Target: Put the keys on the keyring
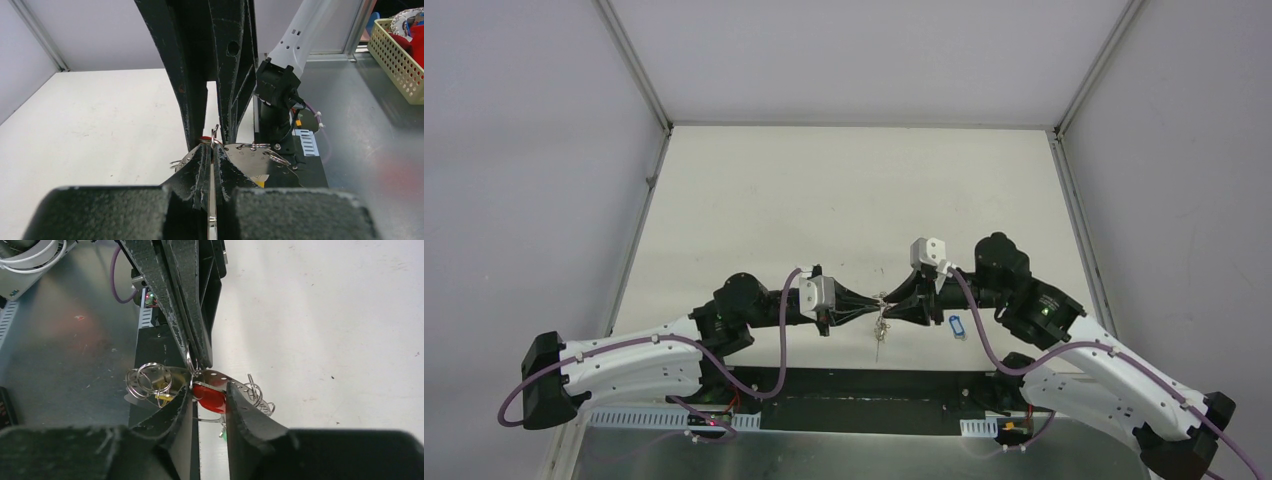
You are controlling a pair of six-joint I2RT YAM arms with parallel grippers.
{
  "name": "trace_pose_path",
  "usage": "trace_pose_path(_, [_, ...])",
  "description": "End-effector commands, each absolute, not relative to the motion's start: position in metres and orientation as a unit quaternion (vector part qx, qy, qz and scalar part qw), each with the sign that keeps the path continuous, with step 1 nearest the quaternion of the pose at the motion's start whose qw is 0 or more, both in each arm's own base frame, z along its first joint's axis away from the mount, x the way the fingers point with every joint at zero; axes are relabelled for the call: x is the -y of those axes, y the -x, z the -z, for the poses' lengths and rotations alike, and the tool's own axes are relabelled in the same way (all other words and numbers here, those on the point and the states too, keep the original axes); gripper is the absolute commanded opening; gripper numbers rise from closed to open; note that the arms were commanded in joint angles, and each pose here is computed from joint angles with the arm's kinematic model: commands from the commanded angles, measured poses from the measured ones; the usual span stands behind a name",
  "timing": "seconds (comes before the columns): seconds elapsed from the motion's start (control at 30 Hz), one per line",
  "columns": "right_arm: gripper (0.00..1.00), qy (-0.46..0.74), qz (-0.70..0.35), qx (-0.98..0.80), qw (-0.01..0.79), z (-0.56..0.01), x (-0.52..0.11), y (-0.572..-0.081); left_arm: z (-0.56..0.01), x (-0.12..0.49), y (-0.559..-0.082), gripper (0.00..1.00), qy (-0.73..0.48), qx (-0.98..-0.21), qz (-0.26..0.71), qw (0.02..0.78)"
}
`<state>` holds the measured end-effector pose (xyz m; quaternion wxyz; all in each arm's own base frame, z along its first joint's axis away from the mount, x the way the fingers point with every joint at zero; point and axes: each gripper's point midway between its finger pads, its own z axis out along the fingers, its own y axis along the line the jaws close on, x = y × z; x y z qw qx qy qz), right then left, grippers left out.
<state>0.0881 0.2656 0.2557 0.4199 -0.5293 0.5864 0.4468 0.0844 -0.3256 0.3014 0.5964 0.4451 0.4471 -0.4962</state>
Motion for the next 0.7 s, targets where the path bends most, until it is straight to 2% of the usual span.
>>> trace_pose_path(0.0, [0.16,0.529,-0.461,-0.575,0.421,-0.256,-0.266,-0.083,-0.344,0.322,-0.074,0.00,-0.426,-0.390,0.524,0.626])
trace_pose_path(0.13, [0.00,0.528,-0.461,-0.583,0.410,-0.244,-0.265,-0.081,-0.348,0.321,-0.075,0.00,-0.421,-0.387,0.525,0.630])
trace_pose_path(0.6, [0.00,0.526,-0.448,-0.616,0.379,-0.222,-0.270,-0.090,-0.352,0.322,-0.081,0.00,-0.387,-0.386,0.537,0.642])
trace_pose_path(0.67, [0.03,0.524,-0.451,-0.616,0.378,-0.225,-0.274,-0.092,-0.348,0.324,-0.083,0.00,-0.387,-0.392,0.535,0.640])
